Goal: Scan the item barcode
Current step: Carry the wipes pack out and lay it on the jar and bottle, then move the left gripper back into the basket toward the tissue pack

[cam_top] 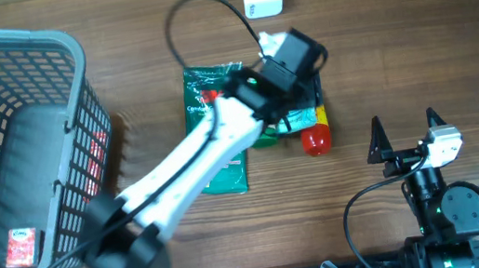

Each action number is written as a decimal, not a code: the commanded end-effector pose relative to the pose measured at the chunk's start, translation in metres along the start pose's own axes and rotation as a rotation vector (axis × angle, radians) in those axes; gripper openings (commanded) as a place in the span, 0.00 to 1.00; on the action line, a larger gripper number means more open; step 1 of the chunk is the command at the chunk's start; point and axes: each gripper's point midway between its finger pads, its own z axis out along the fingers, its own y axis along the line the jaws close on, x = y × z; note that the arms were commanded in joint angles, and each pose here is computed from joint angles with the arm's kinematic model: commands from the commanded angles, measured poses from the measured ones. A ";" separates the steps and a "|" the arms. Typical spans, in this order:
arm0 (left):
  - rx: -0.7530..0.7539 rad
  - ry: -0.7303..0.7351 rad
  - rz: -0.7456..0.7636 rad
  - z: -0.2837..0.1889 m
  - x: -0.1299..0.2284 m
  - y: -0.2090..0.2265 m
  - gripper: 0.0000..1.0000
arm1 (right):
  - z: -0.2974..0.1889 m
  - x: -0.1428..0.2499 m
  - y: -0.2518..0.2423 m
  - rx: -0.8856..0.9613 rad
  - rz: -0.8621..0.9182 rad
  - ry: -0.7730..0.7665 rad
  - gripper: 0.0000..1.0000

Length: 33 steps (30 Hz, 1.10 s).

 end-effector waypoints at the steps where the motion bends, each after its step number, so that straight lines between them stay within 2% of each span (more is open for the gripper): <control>1: 0.009 -0.223 -0.057 -0.087 -0.064 0.018 0.78 | 0.000 -0.002 0.002 -0.013 -0.013 -0.009 1.00; 7: -0.151 -0.457 -0.201 -0.177 -0.111 0.104 0.84 | 0.000 -0.002 0.002 -0.013 -0.013 -0.008 1.00; 14: -0.315 -0.596 -0.436 -0.254 -0.121 0.218 0.85 | 0.000 -0.002 0.002 -0.012 -0.013 -0.008 1.00; 21: -0.541 -0.601 -0.715 -0.295 -0.088 0.328 0.93 | 0.000 -0.002 0.002 -0.012 -0.013 -0.008 1.00; 24: -0.579 -0.604 -0.858 -0.306 -0.072 0.359 1.00 | 0.000 -0.002 0.002 -0.013 -0.013 -0.008 1.00; 26: -0.587 -0.610 -0.952 -0.311 -0.062 0.374 1.00 | 0.000 -0.002 0.002 -0.013 -0.013 -0.008 1.00; 33: -0.668 -0.611 -1.435 -0.321 -0.007 0.427 1.00 | 0.000 -0.002 0.002 -0.012 -0.013 -0.009 1.00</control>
